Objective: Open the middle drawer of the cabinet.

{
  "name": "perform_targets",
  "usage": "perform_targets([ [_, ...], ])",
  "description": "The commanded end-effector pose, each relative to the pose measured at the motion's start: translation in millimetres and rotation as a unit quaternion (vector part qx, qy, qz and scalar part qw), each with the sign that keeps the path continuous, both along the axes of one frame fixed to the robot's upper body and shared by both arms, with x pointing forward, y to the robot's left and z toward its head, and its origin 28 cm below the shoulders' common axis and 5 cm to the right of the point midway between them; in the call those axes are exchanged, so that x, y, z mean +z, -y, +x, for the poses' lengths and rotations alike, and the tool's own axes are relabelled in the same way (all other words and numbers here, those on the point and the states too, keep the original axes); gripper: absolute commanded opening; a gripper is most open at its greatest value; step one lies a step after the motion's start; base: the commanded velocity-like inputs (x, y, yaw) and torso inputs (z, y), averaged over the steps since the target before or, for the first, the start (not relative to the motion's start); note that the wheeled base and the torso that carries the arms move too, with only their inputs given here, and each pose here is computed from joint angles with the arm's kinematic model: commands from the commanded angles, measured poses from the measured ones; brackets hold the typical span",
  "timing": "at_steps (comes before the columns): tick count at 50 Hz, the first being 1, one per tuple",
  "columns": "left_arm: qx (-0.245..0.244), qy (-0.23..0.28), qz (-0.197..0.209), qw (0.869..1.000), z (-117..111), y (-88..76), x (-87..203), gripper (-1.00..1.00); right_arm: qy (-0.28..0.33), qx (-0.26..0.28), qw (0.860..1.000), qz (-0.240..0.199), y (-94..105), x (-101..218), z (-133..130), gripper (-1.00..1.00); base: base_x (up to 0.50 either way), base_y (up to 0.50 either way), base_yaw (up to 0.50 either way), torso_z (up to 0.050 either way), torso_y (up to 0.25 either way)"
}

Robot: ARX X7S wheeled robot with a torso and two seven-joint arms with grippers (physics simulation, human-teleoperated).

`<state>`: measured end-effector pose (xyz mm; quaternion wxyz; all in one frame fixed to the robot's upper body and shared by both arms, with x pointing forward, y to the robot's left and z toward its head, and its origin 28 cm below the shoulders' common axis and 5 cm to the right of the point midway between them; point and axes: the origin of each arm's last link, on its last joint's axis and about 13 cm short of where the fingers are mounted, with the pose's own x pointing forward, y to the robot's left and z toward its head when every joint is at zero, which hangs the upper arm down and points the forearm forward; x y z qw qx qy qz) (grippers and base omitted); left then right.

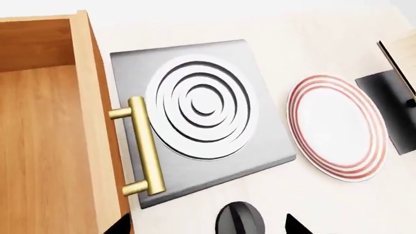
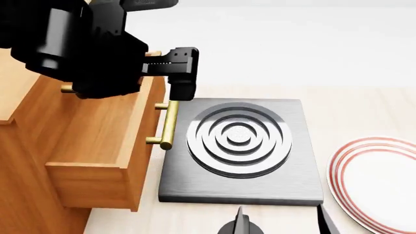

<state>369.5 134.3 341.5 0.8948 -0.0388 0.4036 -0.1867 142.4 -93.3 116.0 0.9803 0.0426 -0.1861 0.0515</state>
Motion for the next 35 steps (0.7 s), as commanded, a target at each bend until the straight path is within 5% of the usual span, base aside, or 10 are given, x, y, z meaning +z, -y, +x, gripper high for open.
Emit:
perform_targets([
  [1,0.024,-0.014,0.018,0.999,2.2,-5.8,-6.4,1.0,-0.002,0.002,1.0,-0.002,-0.7,-0.8,0.2,1.0,0.0,0.0,0.0,0.0,0.0],
  [35,0.066,-0.047,0.015,0.997,13.7,-16.4,-48.9,1.0,-0.006,0.0,1.0,-0.005,-1.1,-2.9,2.2,1.0,0.0,0.0,0.0,0.0,0.0],
])
